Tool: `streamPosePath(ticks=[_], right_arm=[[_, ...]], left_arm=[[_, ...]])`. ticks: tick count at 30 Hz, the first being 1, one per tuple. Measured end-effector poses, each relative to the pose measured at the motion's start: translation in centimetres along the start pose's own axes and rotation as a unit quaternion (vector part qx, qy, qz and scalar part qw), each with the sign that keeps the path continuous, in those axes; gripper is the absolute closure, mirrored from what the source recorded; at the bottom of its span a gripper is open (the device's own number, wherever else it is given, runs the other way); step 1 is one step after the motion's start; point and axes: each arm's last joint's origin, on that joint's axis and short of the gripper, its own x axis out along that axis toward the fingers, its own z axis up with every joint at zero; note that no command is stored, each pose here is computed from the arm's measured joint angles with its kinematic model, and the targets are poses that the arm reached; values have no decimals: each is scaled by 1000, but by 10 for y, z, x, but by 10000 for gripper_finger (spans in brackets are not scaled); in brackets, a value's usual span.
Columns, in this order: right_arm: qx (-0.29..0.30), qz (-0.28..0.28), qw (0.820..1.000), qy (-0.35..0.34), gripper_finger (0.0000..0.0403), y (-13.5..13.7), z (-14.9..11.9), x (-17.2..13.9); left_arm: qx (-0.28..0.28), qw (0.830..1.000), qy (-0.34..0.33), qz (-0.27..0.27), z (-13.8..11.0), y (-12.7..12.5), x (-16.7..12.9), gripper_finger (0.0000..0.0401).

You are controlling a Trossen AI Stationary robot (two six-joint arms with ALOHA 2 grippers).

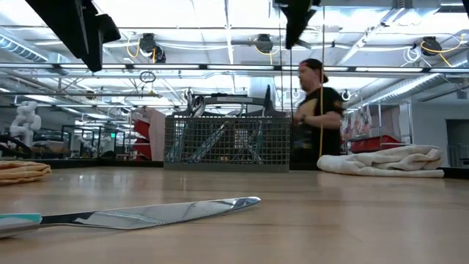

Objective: Sort silverware
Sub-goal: Put the blue fork into the silverware basket

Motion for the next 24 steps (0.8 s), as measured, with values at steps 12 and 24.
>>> streamPosePath(ticks=[12, 24], right_arm=[[-429, -337, 835, 71, 369, -32, 46, 36], [-535, -308, 775, 135, 369, -12, 65, 89]], left_arm=[[-38, 998, -17, 37, 0, 3, 0, 243], [-38, 997, -30, 61, 0, 5, 0, 243]])
